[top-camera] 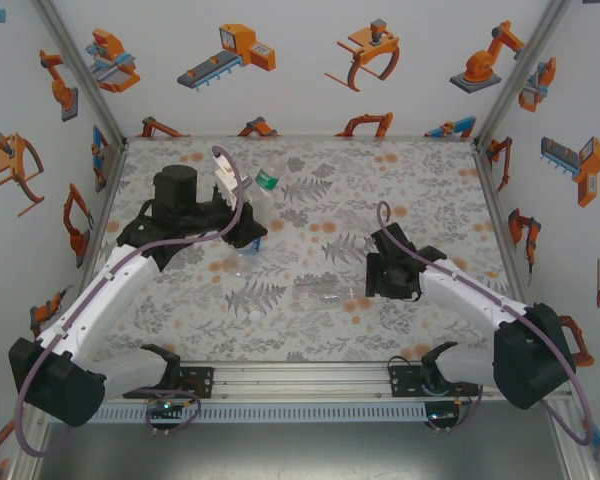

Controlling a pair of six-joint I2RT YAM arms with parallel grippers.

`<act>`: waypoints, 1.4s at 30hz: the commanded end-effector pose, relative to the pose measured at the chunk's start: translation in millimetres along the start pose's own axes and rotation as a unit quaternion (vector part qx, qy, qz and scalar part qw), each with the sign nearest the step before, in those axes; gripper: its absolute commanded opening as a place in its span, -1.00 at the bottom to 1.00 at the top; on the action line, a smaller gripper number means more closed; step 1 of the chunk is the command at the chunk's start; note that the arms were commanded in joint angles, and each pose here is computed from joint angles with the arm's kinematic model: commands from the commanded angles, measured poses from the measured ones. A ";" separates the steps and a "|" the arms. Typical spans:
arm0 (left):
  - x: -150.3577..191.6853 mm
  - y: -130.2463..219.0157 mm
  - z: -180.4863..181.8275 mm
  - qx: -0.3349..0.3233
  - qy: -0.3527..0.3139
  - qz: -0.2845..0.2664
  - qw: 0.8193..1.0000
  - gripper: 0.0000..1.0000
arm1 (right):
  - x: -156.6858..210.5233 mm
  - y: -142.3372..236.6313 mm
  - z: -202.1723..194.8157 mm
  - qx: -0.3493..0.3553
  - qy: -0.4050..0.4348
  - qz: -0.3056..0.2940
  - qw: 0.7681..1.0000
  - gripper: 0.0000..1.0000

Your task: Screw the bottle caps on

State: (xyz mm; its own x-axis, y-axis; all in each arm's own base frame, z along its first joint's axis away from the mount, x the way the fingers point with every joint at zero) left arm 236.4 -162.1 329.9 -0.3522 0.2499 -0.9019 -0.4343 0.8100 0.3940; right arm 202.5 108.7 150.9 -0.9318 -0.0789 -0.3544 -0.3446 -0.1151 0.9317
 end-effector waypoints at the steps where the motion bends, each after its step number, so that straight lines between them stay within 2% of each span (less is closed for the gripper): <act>1: -0.2 -0.6 3.1 -0.007 -0.008 -0.007 1.000 -1.00 | -2.2 -10.3 3.5 0.002 -0.010 -0.004 1.000 0.14; 15: 1.0 -7.7 7.2 -0.006 0.002 0.003 1.000 -1.00 | -2.3 -31.8 4.4 0.024 -0.004 0.007 1.000 0.03; 26: 2.0 -9.5 8.5 -0.005 0.005 0.006 1.000 -1.00 | -10.4 -27.1 6.5 0.028 0.002 0.001 1.000 -0.14; 31: 4.1 -10.3 10.2 -0.014 0.004 0.011 1.000 -1.00 | -29.4 -17.1 12.9 0.032 0.016 -0.009 0.999 -0.14; 42: 8.2 -8.0 17.8 -0.073 -0.017 0.027 0.997 -1.00 | -100.5 -10.9 50.5 0.009 0.058 -0.023 0.998 -0.14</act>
State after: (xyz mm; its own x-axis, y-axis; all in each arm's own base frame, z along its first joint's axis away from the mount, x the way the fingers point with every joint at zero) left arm 249.3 -161.0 316.1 -0.3745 0.2894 -0.8809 -0.4993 0.7376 0.4546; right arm 287.3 157.5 177.2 -0.8953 -0.1370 -0.4239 -0.4130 -0.1018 0.9050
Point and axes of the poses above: each hand's point on the last joint's axis, 136 mm out from that joint toward the fingers, its own y axis back along the fingers, its own z axis along the line the jaws close on, x = y × z, the point moved 10 cm from there along y, back along the fingers, and after that the axes turned 7 degrees about y, right-handed, at the moved point
